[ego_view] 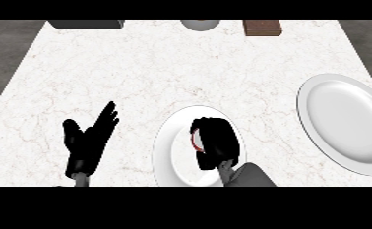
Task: Pick the can from the plate and place it in the plate
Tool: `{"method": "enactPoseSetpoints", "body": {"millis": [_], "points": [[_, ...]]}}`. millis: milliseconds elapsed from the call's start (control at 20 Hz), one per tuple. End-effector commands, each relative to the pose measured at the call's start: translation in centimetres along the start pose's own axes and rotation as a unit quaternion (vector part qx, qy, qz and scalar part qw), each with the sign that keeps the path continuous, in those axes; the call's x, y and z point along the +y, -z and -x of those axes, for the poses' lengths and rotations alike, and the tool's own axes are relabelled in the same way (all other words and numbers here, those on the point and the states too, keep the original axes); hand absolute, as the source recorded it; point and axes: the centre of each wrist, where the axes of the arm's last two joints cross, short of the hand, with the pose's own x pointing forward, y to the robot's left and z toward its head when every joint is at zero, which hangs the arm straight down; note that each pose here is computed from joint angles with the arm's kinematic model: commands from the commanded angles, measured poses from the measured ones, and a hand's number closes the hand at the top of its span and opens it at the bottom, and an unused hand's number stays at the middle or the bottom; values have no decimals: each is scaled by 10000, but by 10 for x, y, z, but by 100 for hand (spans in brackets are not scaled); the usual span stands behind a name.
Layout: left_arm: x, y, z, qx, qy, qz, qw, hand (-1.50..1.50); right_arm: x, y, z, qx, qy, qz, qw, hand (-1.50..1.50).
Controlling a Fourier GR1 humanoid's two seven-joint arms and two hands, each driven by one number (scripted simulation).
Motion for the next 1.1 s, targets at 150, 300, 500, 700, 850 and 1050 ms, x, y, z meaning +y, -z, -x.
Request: {"method": "enactPoseSetpoints", "body": {"millis": [150, 300, 500, 700, 850, 1050], "points": [[-8, 14, -11, -12, 8, 7, 10000, 0, 16, 12, -5, -68, -320, 198, 9993, 150], [-2, 4, 2, 4, 1, 77, 10000, 0, -5, 12, 14, -196, -357, 580, 9975, 150], [-1, 5, -4, -12, 14, 43, 10000, 0, -24, 20, 6, 902, 501, 1855, 9772, 150], [-4, 5, -5, -60, -1, 41, 10000, 0, -62, 48, 43, 3026, 1153, 2732, 9058, 150], [-6, 5, -6, -27, 8, 88, 10000, 0, -92, 60, 20, 3149, 1086, 3922, 8575, 150], [-23, 2, 3, 27, 9, 217, 9998, 0, -113, 73, 15, 3535, 1118, 4687, 8018, 150]]}}
